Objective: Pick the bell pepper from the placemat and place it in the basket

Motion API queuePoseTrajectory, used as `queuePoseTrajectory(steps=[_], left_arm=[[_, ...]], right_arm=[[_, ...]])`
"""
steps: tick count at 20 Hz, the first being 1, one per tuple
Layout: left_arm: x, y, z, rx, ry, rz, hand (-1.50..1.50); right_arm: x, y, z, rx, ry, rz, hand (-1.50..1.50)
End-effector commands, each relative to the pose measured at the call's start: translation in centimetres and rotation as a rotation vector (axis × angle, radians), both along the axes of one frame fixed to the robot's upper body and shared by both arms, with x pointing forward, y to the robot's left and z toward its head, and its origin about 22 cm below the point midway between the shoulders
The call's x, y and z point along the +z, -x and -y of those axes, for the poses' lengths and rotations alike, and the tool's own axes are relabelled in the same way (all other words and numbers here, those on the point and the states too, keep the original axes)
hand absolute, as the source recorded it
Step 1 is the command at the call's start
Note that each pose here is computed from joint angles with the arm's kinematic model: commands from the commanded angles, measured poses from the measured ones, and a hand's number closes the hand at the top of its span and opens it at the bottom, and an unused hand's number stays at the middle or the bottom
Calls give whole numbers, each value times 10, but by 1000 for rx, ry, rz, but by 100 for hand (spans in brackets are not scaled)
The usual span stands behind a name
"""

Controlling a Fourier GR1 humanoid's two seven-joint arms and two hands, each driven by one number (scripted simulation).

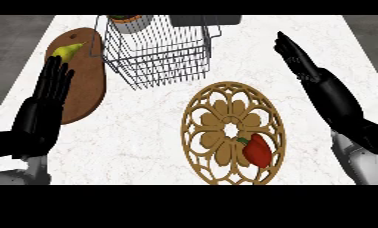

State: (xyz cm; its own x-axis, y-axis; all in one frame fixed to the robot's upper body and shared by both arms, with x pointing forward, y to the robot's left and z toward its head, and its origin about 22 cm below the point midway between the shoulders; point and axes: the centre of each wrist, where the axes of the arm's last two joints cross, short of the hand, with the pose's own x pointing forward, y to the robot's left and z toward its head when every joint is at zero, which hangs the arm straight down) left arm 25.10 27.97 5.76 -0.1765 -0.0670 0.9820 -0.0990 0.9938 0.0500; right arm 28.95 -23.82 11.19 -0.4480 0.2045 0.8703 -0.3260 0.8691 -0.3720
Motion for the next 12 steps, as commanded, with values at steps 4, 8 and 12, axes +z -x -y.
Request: queuePoseTrajectory(steps=[4,8,12], left_arm=[[-59,25,1,-11,-24,-391,0],[-96,47,-9,-31,-51,-650,0],[-110,59,-4,21,-27,-743,0]], right_arm=[[-8,12,-66,498,-187,-137,150],[-8,45,-121,1011,-93,-140,150],[-36,104,-129,1079,-25,-141,-150]])
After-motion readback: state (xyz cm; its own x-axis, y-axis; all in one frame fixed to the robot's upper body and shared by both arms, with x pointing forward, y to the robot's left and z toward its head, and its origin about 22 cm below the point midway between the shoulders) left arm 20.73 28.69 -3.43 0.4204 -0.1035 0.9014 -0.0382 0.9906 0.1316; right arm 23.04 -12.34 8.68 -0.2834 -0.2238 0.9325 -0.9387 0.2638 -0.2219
